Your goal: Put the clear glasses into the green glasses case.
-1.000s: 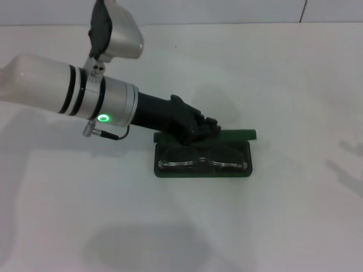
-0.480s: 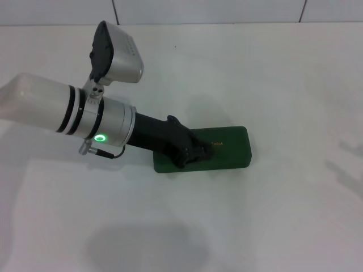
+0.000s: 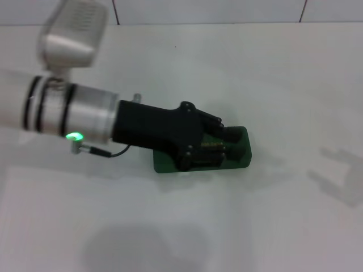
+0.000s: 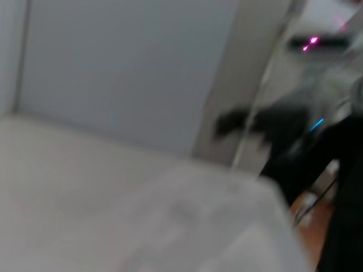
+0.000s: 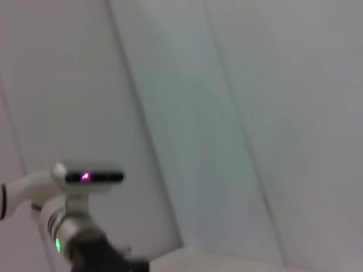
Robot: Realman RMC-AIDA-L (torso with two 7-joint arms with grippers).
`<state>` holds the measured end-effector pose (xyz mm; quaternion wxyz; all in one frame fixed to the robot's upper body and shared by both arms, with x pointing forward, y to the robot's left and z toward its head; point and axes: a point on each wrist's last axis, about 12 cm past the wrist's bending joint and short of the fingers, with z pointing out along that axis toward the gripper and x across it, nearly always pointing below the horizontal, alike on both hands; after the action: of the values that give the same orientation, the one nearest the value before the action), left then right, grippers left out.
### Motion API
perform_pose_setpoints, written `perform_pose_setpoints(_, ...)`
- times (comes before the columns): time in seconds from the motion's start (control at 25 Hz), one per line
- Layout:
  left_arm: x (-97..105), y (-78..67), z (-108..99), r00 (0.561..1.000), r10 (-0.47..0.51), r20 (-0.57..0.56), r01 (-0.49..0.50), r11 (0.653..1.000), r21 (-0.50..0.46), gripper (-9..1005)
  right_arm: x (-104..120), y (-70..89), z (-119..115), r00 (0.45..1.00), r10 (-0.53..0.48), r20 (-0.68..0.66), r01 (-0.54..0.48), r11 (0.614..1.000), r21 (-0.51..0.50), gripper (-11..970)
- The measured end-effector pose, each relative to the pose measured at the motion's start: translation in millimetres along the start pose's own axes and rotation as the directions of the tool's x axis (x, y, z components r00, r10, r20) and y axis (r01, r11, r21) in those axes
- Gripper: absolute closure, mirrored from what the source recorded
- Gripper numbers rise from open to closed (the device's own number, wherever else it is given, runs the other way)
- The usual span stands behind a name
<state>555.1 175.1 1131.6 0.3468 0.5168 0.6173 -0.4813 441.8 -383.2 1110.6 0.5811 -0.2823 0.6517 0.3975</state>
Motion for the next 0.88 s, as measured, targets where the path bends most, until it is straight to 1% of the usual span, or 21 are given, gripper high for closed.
perform_pose_setpoints(0.08,-1.0,-12.3,-12.3,0.995,0.027,0.092,-0.031,0.999,0.038,769,2.9,0.2,13.5,0.999,-0.002,-0.036,0.0,0.998,-0.058,381)
perform_pose_setpoints(0.16,-0.2,-21.8,-27.3,0.984,0.029,0.174,-0.039,0.998,0.054,703,5.4,0.4,25.6,0.998,0.004,-0.06,-0.011,0.994,-0.109,379)
perform_pose_setpoints(0.28,3.6,-27.1,-49.1,0.973,-0.013,0.231,0.004,0.999,0.04,577,8.4,1.6,46.1,0.997,0.005,-0.076,-0.02,0.98,-0.196,309)
perform_pose_setpoints(0.4,11.2,-31.9,-66.7,0.97,-0.045,0.237,0.038,0.999,0.032,437,10.1,3.8,70.7,0.998,0.0,-0.067,-0.02,0.958,-0.287,238)
perform_pose_setpoints(0.44,11.2,-31.9,-66.7,0.97,-0.045,0.237,0.038,0.999,0.032,423,10.2,4.1,73.4,0.998,0.002,-0.064,-0.021,0.955,-0.295,222)
perform_pose_setpoints(0.48,16.7,-37.6,-74.6,0.97,-0.059,0.234,0.05,0.998,0.045,409,10.1,4.7,80.2,0.999,0.005,-0.054,-0.022,0.948,-0.318,207)
perform_pose_setpoints(0.52,18.5,-40.4,-76.8,0.97,-0.066,0.233,0.054,0.997,0.057,395,10.2,5.7,87.4,0.999,0.008,-0.045,-0.023,0.939,-0.342,191)
perform_pose_setpoints(0.64,21.8,-44.6,-81.5,0.973,-0.074,0.22,0.059,0.995,0.076,354,8.9,7.8,104.4,1.0,0.01,-0.025,-0.019,0.918,-0.397,144)
perform_pose_setpoints(0.84,28.9,-48.7,-95.0,0.977,-0.101,0.186,0.09,0.994,0.068,284,8.1,12.4,126.2,1.0,0.009,0.017,0.0,0.888,-0.461,148)
perform_pose_setpoints(0.88,29.9,-49.3,-97.5,0.978,-0.103,0.182,0.093,0.994,0.064,284,8.0,13.2,129.7,1.0,0.01,0.024,0.003,0.882,-0.47,148)
